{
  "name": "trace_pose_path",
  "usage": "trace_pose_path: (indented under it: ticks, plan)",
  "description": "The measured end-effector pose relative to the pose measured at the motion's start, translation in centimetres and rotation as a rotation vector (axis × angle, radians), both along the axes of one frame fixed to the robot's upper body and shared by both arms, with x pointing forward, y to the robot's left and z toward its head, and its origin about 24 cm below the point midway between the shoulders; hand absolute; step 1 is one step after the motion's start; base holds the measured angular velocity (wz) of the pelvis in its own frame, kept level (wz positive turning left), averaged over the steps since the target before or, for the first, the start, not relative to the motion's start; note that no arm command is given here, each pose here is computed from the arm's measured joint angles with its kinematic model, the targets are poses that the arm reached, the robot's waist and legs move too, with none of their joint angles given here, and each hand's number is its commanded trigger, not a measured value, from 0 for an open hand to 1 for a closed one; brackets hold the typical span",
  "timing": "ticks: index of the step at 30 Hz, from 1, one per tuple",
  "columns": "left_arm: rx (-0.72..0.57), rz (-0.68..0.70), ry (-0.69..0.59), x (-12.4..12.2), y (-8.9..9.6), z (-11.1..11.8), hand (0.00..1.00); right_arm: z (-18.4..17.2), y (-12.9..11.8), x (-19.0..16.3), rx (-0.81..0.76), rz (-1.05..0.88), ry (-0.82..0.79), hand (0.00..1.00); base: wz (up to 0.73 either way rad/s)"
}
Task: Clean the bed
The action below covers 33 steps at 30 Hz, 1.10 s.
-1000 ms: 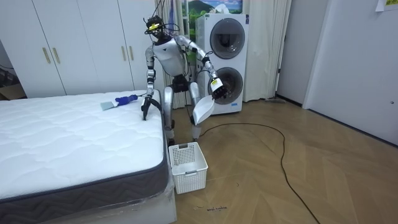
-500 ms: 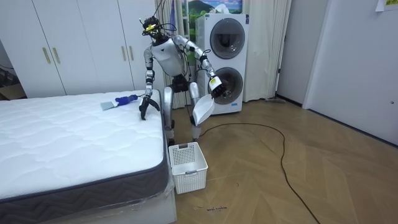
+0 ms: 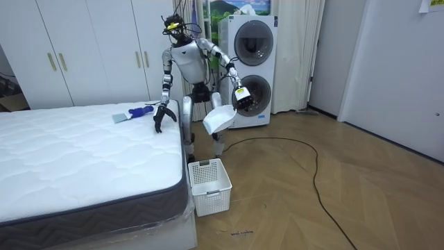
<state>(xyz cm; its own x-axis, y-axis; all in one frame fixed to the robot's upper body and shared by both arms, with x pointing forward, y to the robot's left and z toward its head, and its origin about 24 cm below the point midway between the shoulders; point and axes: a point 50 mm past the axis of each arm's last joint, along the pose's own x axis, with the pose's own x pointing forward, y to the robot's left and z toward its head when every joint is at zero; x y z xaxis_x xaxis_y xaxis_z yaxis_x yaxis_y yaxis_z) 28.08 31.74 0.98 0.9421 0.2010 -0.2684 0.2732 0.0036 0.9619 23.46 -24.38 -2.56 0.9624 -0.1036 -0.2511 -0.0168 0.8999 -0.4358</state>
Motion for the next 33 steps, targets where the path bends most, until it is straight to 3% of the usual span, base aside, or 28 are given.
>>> trace_pose_path:
  ticks: [4, 11, 14, 18, 24, 33]
  plan:
    - [-0.070, -0.044, 0.001, -1.8, -1.0, -1.3, 1.00, -1.3, -0.5, -1.4, -0.001, -0.032, 0.065, 0.00, -0.22]
    - [-0.423, -0.037, -0.202, -3.8, -5.6, -2.0, 1.00, -2.7, -2.0, -5.3, 0.034, -0.166, 0.115, 0.00, -0.14]
    - [-0.592, 0.022, -0.282, -4.2, -7.2, -2.3, 1.00, -3.3, -1.3, -6.8, 0.102, -0.220, 0.121, 0.00, -0.23]
    - [-0.732, -0.009, -0.380, -4.6, -9.6, -1.5, 1.00, -3.1, 0.0, -6.9, 0.142, -0.214, 0.089, 0.00, -0.56]
    - [-0.841, -0.007, -0.424, -4.9, -12.0, -1.5, 1.00, -3.0, 2.5, -4.9, 0.230, -0.141, 0.071, 0.00, -1.59]
    - [-0.944, -0.006, -0.468, -4.5, -12.7, -1.0, 1.00, -3.8, 3.0, -4.8, 0.284, -0.148, 0.097, 0.00, -0.93]
